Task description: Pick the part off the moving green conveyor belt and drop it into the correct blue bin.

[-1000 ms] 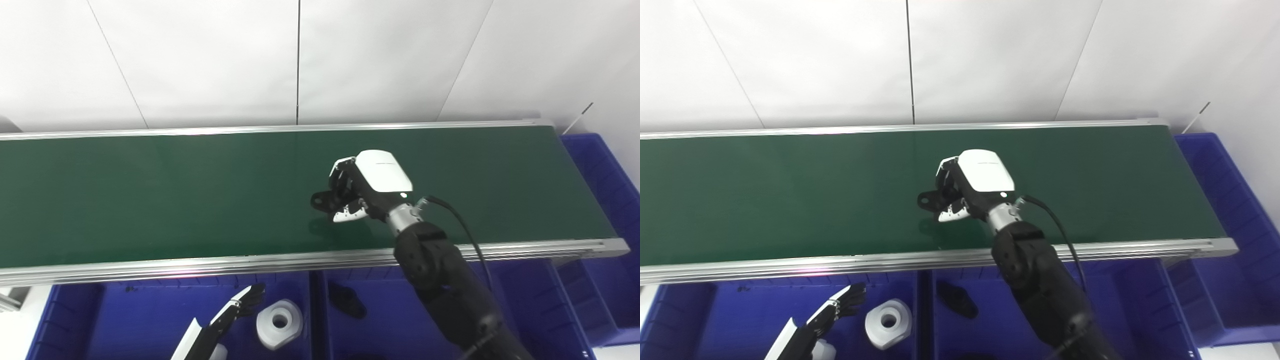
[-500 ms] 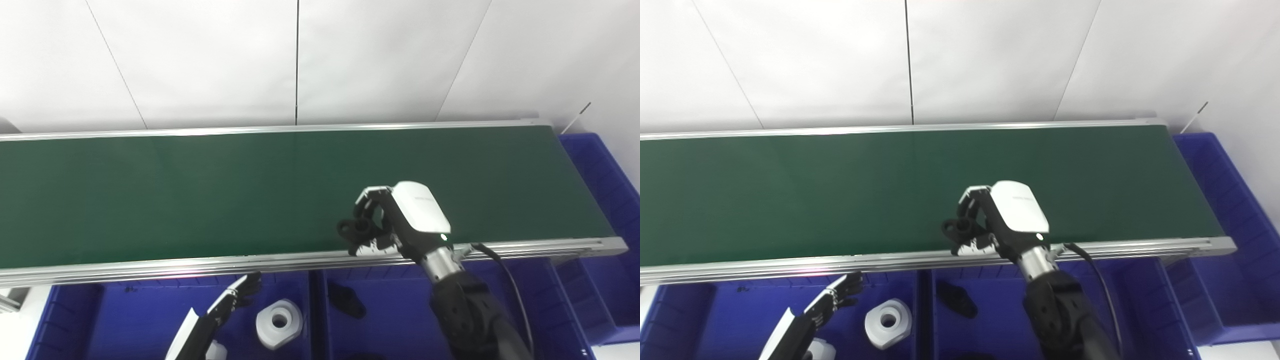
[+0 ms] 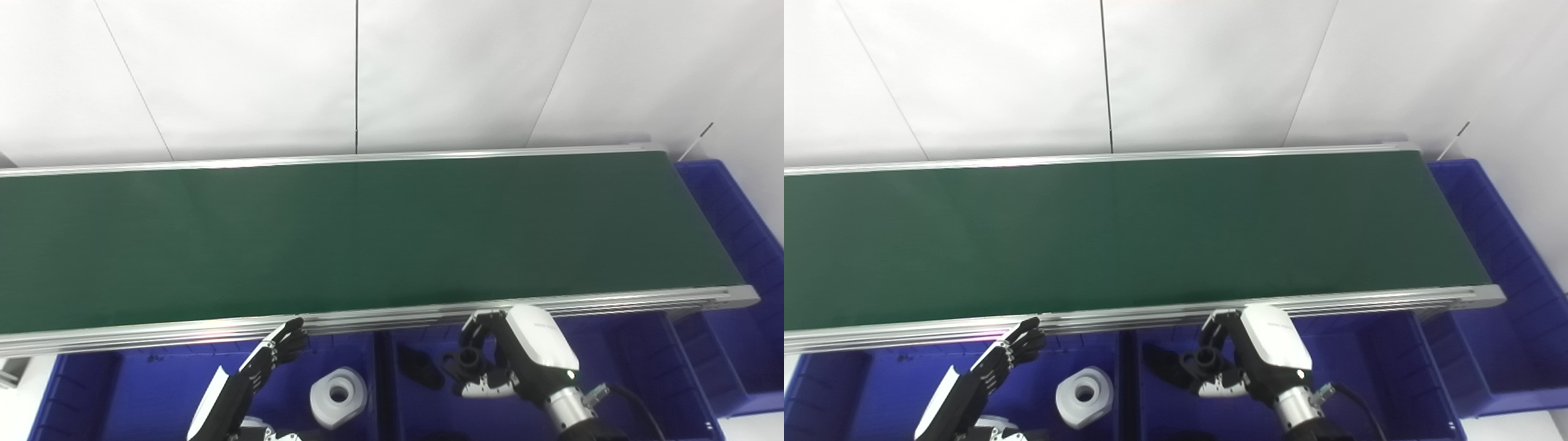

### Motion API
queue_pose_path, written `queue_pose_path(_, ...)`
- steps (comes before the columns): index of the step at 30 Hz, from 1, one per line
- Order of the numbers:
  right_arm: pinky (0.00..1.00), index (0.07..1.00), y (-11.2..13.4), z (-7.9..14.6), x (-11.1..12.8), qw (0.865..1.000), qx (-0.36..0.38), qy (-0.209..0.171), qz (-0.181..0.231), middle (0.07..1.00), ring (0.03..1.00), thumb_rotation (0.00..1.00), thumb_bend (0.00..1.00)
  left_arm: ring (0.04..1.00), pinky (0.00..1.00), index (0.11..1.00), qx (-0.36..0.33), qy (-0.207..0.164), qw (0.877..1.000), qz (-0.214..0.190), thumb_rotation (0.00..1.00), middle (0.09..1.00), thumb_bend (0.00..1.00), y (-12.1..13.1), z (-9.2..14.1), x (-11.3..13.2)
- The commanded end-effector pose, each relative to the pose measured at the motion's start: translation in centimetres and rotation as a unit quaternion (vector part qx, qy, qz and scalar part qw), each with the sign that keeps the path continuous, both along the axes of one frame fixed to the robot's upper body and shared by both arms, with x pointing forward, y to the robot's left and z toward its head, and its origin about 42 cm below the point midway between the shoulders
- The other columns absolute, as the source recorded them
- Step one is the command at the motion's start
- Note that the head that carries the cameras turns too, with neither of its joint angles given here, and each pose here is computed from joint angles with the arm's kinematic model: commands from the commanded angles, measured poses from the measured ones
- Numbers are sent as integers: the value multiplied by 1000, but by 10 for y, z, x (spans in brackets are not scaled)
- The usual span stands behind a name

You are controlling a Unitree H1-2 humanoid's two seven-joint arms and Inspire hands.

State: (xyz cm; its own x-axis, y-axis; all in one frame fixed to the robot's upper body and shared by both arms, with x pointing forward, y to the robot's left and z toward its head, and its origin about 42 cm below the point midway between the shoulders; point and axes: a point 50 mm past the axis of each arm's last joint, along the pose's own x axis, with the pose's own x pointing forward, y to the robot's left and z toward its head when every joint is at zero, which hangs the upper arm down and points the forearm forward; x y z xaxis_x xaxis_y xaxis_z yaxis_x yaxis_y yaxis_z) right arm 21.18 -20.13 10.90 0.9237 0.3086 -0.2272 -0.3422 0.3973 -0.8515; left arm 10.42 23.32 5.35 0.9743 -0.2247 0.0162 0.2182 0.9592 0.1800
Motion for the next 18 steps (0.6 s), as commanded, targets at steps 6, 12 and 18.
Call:
queue_pose_path(6, 127, 483, -6, -12, 5, 998, -42, 31, 39, 469, 199, 0, 532, 851, 827, 905, -6, -19, 1000, 7, 353, 883, 780, 5, 5, 0)
queue_pose_path(12, 177, 485, -6, -30, 13, 995, -67, 62, 49, 471, 255, 0, 531, 851, 830, 902, -14, -13, 1000, 10, 352, 883, 785, 8, 5, -1)
queue_pose_path(18, 318, 494, -5, -33, 16, 974, -142, 153, 91, 485, 407, 4, 526, 854, 832, 905, -14, -13, 1000, 5, 345, 883, 792, 8, 6, -3)
